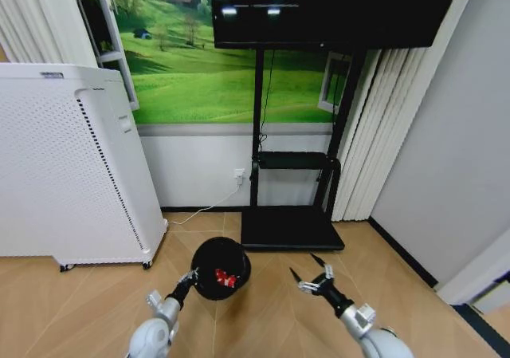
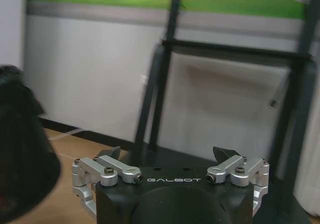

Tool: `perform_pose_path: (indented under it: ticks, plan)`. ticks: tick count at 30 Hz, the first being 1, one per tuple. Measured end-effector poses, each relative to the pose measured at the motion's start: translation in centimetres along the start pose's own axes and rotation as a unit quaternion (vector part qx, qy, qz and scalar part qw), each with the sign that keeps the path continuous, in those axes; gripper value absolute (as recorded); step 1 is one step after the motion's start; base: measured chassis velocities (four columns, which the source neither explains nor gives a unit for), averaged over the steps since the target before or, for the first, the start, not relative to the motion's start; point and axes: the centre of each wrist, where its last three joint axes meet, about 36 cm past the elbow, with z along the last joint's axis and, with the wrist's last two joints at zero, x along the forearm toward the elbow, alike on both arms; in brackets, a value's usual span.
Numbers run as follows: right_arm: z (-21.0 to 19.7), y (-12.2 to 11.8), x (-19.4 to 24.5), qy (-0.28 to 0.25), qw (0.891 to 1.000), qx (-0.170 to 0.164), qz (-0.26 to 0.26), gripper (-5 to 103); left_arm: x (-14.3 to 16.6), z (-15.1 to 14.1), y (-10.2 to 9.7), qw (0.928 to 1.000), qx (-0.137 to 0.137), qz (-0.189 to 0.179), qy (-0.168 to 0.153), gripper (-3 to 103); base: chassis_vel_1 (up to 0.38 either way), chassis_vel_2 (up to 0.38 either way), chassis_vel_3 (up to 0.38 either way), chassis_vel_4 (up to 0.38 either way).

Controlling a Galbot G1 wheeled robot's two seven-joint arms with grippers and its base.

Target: Pick up the trash bin and place the garbage on the floor into it.

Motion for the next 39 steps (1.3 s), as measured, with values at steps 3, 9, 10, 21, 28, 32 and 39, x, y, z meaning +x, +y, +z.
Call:
perform_pose_path:
  ticks: [3, 9, 10, 21, 28, 32, 39]
  plan:
    - [0.8, -0.2, -0.2, 0.035, 0.998, -0.012, 0.043, 100, 1.0, -1.8, -1.8, 0.9979, -0.001, -0.060, 0.024, 4, 0.000, 0.000, 0.000, 0.000]
    - [2.6, -1.2, -0.8, 0.088, 0.992, -0.016, 0.086, 100, 2.8, -4.1, -3.3, 0.9904, 0.006, -0.118, 0.072, 4, 0.000, 0.000, 0.000, 0.000]
    - [3.2, -1.4, -1.0, 0.102, 0.990, -0.018, 0.098, 100, 3.1, -4.3, -3.3, 0.9893, 0.004, -0.123, 0.078, 4, 0.000, 0.000, 0.000, 0.000]
    - [6.9, -1.6, -1.6, 0.113, 0.980, -0.038, 0.160, 100, 4.8, -4.9, -3.3, 0.9857, 0.004, -0.133, 0.103, 4, 0.000, 0.000, 0.000, 0.000]
    - [7.7, -2.0, -1.8, 0.132, 0.979, -0.036, 0.149, 100, 5.5, -4.3, -3.0, 0.9864, -0.013, -0.128, 0.101, 4, 0.000, 0.000, 0.000, 0.000]
    - [8.1, -2.0, -1.7, 0.139, 0.980, -0.031, 0.141, 100, 6.0, -3.7, -2.9, 0.9859, -0.018, -0.130, 0.104, 4, 0.000, 0.000, 0.000, 0.000]
    - [8.5, -1.4, -1.5, 0.144, 0.980, -0.034, 0.130, 100, 6.7, -2.5, -2.7, 0.9856, -0.027, -0.129, 0.106, 4, -0.016, -0.020, 0.024, 0.023]
